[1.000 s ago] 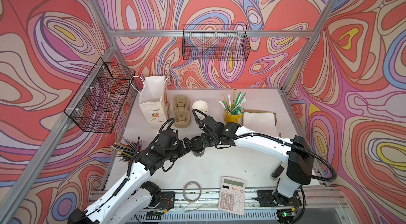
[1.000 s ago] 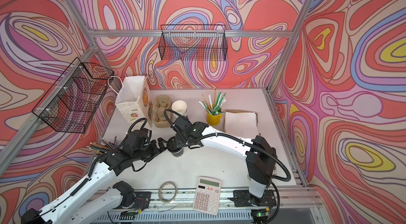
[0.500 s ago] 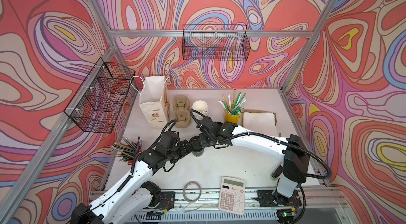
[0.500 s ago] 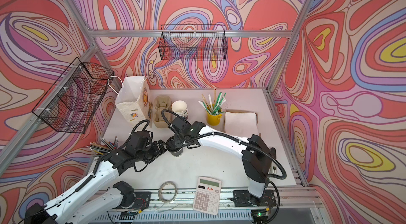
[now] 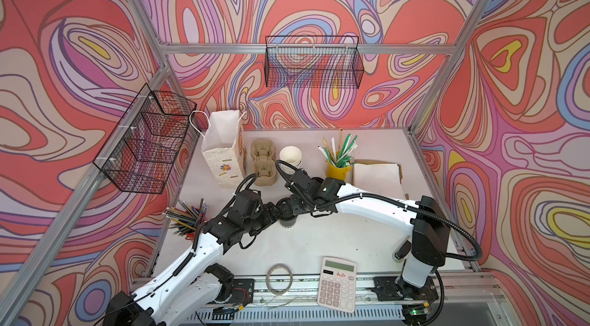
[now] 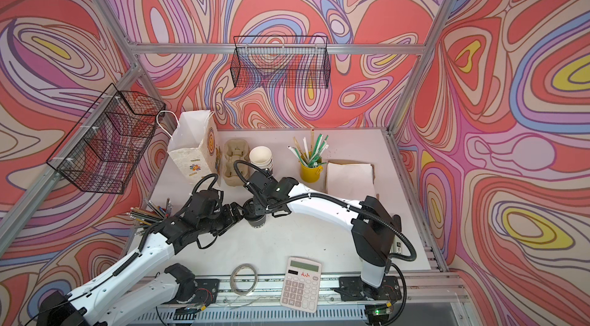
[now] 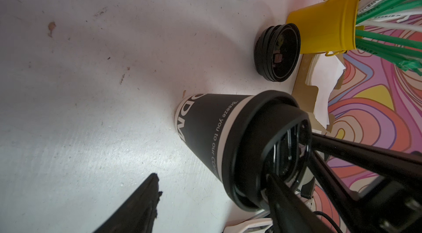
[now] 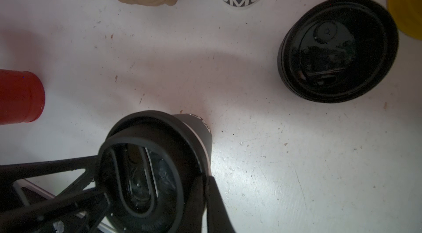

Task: Pack a coffee takeout order
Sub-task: Close the lid on the coffee cup.

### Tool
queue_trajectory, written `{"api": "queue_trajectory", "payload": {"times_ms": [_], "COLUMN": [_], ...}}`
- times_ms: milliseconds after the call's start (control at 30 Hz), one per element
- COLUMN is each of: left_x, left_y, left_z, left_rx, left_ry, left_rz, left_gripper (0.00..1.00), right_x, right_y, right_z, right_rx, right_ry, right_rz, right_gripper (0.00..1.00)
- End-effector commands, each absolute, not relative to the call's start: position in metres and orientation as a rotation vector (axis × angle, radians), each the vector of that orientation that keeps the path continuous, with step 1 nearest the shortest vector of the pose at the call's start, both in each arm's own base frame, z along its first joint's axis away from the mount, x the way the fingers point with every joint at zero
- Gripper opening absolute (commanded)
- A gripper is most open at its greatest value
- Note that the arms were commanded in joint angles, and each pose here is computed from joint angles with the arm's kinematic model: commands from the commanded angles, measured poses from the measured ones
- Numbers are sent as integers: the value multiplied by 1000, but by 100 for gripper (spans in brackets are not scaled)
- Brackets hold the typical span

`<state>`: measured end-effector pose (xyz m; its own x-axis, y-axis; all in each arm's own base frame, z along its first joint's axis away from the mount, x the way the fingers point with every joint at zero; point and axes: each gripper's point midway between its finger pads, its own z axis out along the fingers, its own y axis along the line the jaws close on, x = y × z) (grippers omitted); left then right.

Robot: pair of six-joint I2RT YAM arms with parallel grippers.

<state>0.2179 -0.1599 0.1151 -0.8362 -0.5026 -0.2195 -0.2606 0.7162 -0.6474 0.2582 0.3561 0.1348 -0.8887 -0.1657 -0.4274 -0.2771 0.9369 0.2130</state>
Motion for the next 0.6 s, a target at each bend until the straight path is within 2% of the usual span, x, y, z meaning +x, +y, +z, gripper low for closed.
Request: {"api": "queue_trajectory", "payload": {"times_ms": [0,100,267,567], "left_x": [207,200,201,200], "left_y": [-150,-146,-144,-149], "left_z": [92,79,84,72], "left_rx": [-639,-666,-692,-694], "left_ry": [2608,2629,2578,2623], "left_rz": [-790,-778,-807,-811], "left_gripper": [76,75,74,74], "right_x": [254,255,257,244], "right_y": [342,345,353,341], "right_z": [131,130,157,106], "right_rx": [-321,-319,-311,-319], "right_ry": [2699,2692,2625,2714], "right_rz": [297,319,407,351], "right_gripper": [7,10,18,18]}}
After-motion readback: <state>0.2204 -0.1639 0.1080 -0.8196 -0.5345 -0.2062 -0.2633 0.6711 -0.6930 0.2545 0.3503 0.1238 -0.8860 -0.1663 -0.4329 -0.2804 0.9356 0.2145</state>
